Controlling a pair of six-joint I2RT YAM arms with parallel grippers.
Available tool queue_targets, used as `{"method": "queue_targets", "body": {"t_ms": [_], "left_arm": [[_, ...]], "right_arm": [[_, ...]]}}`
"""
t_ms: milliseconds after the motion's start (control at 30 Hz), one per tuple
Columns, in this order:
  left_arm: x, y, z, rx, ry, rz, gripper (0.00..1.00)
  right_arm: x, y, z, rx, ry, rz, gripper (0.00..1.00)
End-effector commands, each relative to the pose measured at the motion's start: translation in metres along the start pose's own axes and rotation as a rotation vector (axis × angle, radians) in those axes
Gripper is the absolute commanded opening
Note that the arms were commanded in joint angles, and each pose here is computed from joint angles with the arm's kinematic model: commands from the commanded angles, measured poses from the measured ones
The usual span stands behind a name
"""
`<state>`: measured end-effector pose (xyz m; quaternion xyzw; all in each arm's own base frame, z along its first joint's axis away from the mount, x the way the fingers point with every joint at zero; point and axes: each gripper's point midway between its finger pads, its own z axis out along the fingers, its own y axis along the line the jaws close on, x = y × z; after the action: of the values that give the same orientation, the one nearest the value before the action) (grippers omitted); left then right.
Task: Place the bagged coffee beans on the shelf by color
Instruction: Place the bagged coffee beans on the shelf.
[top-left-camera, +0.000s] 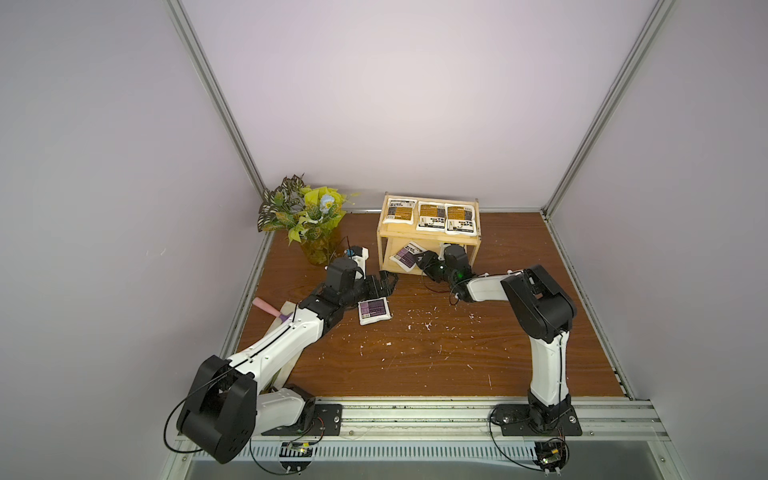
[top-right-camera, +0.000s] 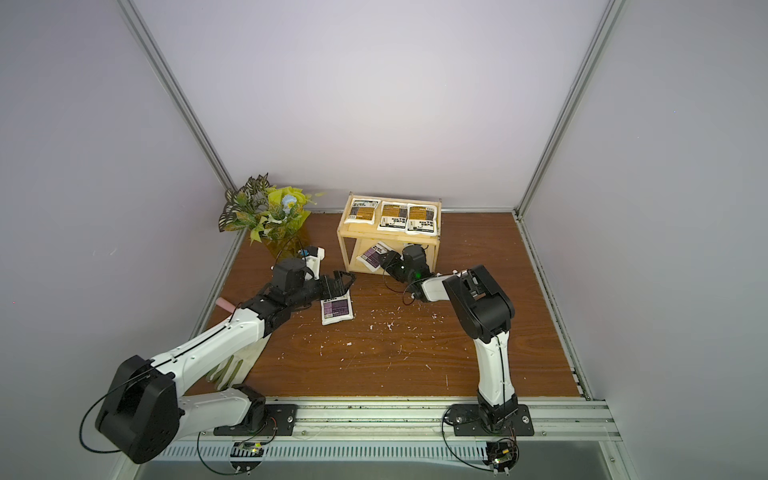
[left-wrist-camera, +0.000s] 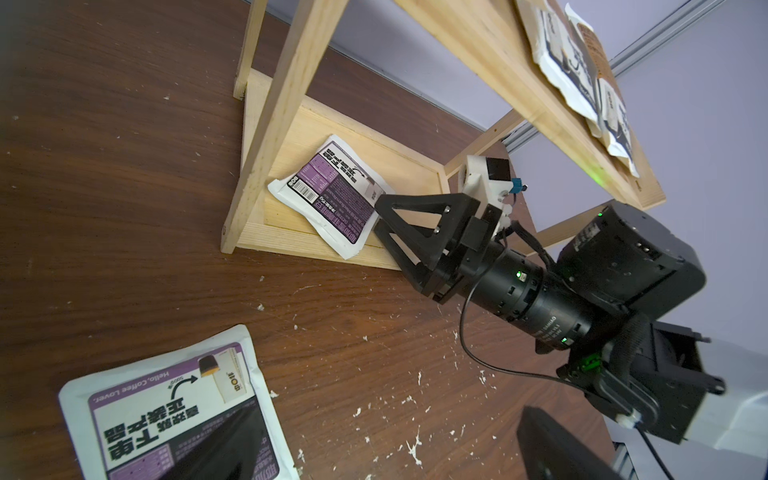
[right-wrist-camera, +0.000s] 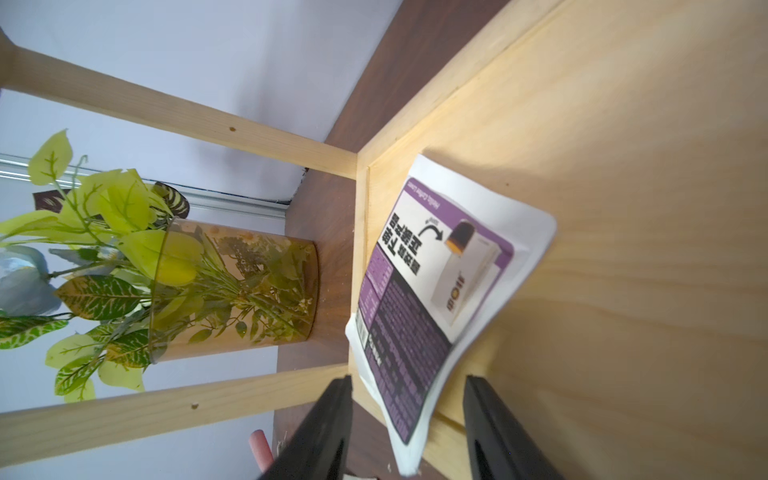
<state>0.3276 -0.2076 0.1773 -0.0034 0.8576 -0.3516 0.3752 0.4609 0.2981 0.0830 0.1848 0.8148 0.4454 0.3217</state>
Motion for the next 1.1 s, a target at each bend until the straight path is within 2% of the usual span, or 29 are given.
{"method": "queue_targets", "body": {"t_ms": [0, 1067], "left_arm": [[-0.006, -0.004, -0.002, 0.024, -0.018, 0.007, 1.0], [-0.013, -0.011, -0.003, 0.038, -0.027, 0.014, 1.0]], "right_arm": [[-0.017, 0.026, -0.018, -0.032, -0.05, -0.068, 0.51], [-0.018, 0.011, 0.024, 0.014, -0.015, -0.047, 0.51]]}}
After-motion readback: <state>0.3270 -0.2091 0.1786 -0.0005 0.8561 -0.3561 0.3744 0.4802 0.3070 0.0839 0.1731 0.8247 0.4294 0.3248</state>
